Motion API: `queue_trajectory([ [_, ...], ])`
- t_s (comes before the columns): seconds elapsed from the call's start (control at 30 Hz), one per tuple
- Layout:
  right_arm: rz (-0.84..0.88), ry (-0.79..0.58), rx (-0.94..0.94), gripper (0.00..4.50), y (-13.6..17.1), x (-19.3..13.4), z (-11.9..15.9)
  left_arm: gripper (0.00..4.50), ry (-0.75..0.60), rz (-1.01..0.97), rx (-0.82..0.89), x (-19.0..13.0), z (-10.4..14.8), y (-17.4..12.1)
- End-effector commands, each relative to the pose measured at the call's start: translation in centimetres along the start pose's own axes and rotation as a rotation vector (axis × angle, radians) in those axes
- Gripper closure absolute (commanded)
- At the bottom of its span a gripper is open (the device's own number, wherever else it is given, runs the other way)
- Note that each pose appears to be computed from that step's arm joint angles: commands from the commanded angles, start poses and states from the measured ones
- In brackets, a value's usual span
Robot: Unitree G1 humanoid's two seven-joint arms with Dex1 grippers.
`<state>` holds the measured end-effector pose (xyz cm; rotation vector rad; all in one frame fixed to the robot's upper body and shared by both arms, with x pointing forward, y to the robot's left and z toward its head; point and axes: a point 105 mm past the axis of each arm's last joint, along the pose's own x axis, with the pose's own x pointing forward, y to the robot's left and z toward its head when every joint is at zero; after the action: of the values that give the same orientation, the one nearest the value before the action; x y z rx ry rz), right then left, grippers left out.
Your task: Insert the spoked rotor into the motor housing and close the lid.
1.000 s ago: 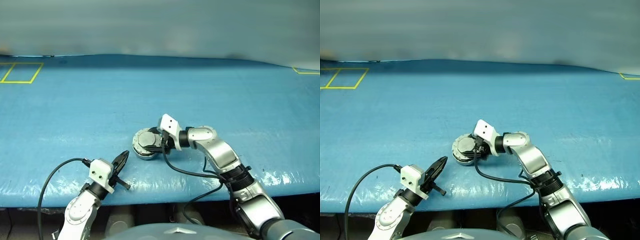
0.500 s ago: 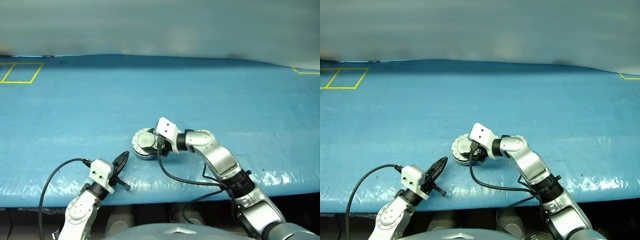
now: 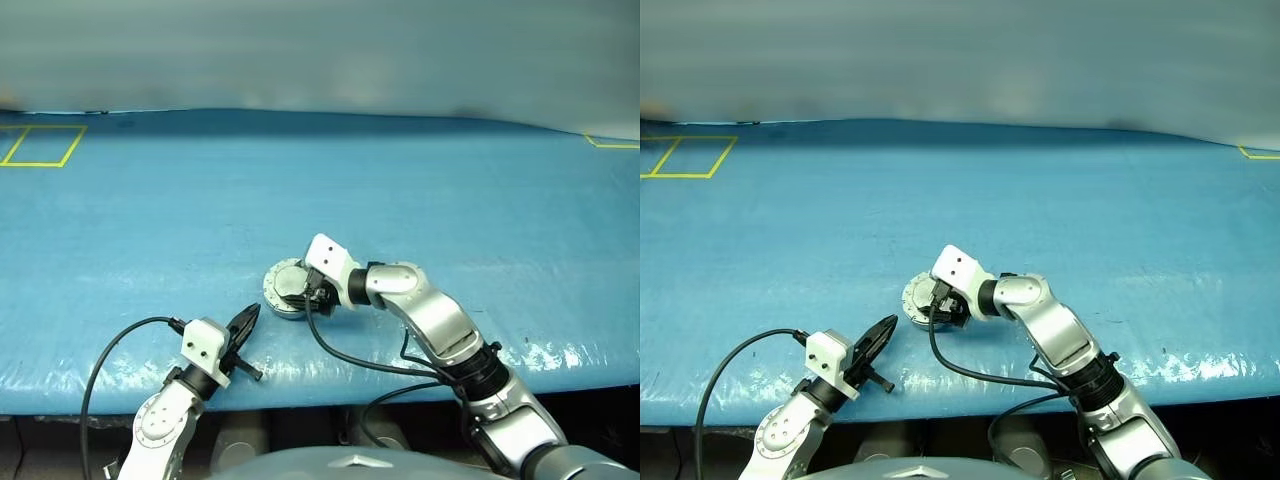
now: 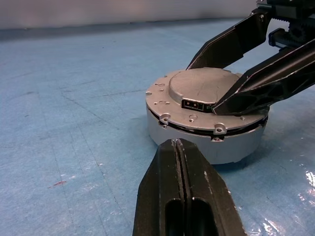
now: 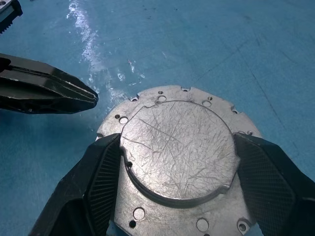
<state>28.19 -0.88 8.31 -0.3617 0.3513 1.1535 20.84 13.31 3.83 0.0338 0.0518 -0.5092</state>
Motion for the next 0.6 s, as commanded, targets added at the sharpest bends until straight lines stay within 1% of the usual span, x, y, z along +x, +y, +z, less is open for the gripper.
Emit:
queue_trajectory([
  [0.03, 0.003, -0.030, -0.008, 1.28, 0.6, 0.0, 1.0, 4.50, -0.026, -0.011, 0.002, 0.1, 0.5, -0.3],
  [0.23, 0.002, -0.027, -0.002, 1.28, 1.1, 0.2, 0.6, 4.50, -0.026, -0.005, 0.002, 0.1, 0.5, -0.2],
  [0.6, -0.003, -0.012, 0.013, 1.28, 1.1, 0.5, -0.5, 4.50, -0.023, 0.001, -0.001, 0.0, 0.4, -0.2],
])
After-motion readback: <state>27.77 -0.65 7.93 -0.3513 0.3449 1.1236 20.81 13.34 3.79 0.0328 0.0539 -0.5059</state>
